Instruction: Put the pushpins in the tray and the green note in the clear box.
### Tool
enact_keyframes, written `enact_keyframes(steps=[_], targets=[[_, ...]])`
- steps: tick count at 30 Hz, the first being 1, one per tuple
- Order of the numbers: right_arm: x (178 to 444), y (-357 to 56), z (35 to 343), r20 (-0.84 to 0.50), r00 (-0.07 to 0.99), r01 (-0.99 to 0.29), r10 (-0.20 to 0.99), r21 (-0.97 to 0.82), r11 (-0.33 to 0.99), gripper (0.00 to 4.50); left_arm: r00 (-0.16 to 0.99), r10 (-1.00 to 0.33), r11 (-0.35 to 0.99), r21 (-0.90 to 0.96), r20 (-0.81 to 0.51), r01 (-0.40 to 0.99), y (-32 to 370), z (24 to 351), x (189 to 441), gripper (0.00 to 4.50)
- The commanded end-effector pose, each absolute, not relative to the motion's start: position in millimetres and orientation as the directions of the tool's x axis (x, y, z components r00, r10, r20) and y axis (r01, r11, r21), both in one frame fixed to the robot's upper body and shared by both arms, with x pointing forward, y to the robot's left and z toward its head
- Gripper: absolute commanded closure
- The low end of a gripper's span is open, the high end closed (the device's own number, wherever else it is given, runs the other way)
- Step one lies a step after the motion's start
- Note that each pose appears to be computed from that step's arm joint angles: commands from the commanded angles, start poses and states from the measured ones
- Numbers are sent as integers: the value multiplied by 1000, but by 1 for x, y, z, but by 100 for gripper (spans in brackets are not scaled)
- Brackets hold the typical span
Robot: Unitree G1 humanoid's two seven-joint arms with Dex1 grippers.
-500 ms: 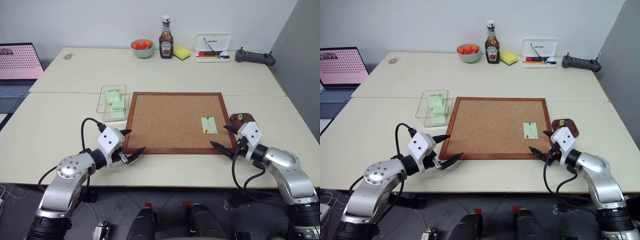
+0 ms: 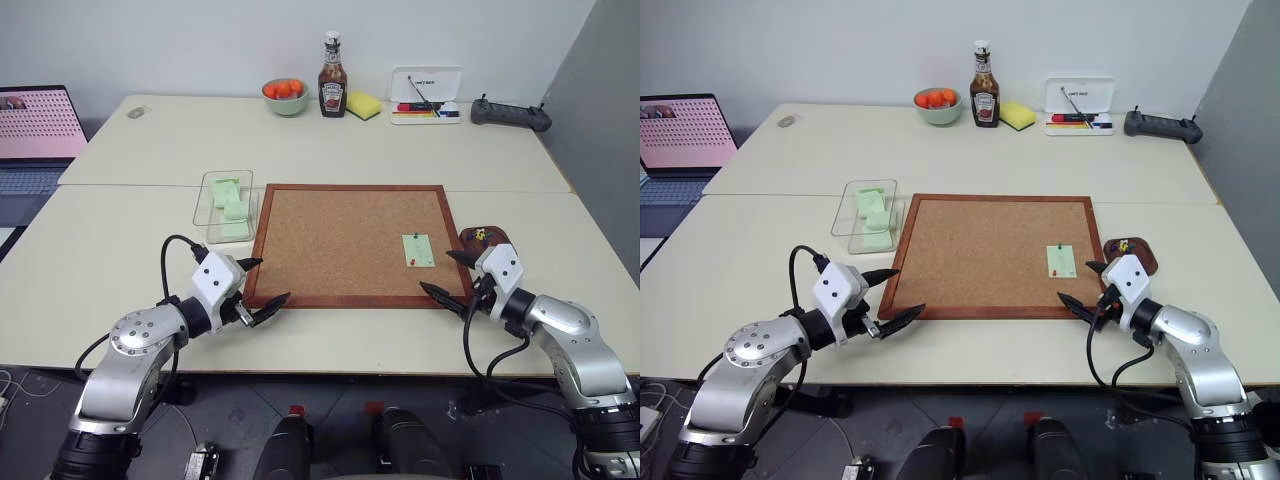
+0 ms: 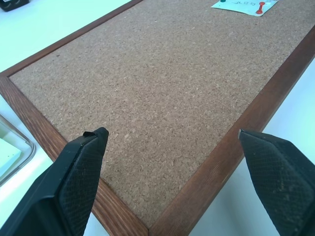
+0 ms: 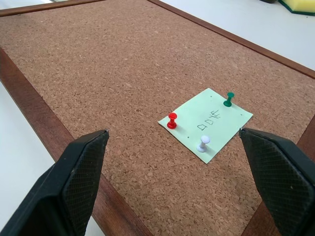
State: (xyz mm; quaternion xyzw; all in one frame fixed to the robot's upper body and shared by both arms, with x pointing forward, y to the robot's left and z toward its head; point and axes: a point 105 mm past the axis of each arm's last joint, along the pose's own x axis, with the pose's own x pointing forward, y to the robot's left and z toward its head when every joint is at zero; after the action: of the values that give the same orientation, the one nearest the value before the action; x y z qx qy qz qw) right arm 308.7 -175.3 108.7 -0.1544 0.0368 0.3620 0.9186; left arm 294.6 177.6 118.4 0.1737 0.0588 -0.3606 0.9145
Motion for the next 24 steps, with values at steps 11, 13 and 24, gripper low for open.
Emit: enact_keyframes(steps=[11,13,24], targets=[[308,-173,124,-127,746,-659,653,-284,697,0,635,-757,595,240,-155,768,135,133,308,40],[309,-172,125,-126,750,-655,650,-280,702,0,600,-784,560,238,-159,794,121,131,315,80],[319,-165,136,-126,754,-653,644,-243,717,0,515,-832,472,223,-206,853,79,110,346,289]])
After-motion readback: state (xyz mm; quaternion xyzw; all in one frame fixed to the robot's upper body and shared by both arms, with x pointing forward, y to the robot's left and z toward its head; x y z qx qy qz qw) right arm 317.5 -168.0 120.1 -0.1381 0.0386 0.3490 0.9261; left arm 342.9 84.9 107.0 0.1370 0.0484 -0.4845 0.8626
